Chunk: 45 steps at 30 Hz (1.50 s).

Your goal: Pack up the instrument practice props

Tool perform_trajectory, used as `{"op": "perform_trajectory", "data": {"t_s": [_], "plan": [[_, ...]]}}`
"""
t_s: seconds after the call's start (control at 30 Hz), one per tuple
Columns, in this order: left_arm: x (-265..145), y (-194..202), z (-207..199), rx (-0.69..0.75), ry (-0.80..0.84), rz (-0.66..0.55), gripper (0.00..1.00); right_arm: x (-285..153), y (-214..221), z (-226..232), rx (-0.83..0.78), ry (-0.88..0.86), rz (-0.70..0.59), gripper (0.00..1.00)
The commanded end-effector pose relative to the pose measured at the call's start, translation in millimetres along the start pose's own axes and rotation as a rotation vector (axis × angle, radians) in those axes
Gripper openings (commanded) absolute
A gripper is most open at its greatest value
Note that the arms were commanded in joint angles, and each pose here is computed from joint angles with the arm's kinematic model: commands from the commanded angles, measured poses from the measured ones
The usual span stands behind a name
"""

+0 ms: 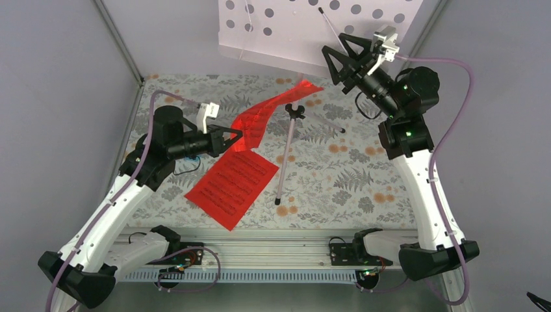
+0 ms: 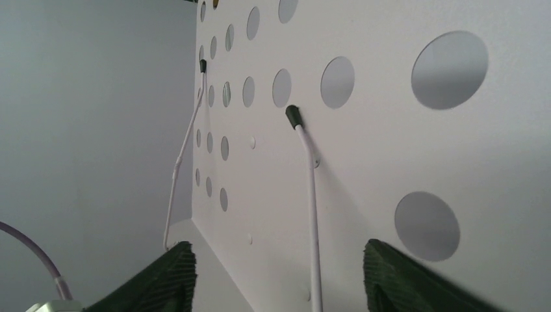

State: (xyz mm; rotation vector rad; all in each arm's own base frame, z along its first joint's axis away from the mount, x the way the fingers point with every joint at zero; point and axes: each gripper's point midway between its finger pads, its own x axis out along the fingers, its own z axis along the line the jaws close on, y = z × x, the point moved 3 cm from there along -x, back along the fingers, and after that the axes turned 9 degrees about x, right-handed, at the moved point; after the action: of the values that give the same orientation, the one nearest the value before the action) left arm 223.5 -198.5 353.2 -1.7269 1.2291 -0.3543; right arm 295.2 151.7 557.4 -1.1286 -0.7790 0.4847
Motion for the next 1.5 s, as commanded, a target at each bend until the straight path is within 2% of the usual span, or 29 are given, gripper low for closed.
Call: {"op": "perform_trajectory", "data": {"t_s": [0.0,0.3,0.6,0.83,1.2,1.47], "plan": [[-0.9,15.7,12.4,-0.046,-0.051,0.043,0.02,-6.9,4.7,0.4,-0.063,0.022,0.036,0.65],[4.8,89.2,53.4,-0.216,-0.158,0.222,0.02,-27.3,0.3,4.9,-0.105,0.073,-0.021,1.0],[5.2,152.4,109.8,-0.285,-0.366,0.417,0.02,-54.0,3.2,6.9,-0.133,0.146,-0.071,1.0],[13.1,196.1,141.6,-0.347,-0.434,0.563,0.02,-64.7,13.9,-1.3,-0.131,0.215,-0.061,1.0],[14.9,217.7,175.9,-0.383,-0.555,0.664,0.02,-87.0,40.4,-21.0,-0.07,0.358,-0.053,1.0],[6.6,209.9,187.4,-0.324,-0.658,0.684,0.04,-101.4,48.2,-26.1,-0.056,0.412,-0.088,1.0]]}}
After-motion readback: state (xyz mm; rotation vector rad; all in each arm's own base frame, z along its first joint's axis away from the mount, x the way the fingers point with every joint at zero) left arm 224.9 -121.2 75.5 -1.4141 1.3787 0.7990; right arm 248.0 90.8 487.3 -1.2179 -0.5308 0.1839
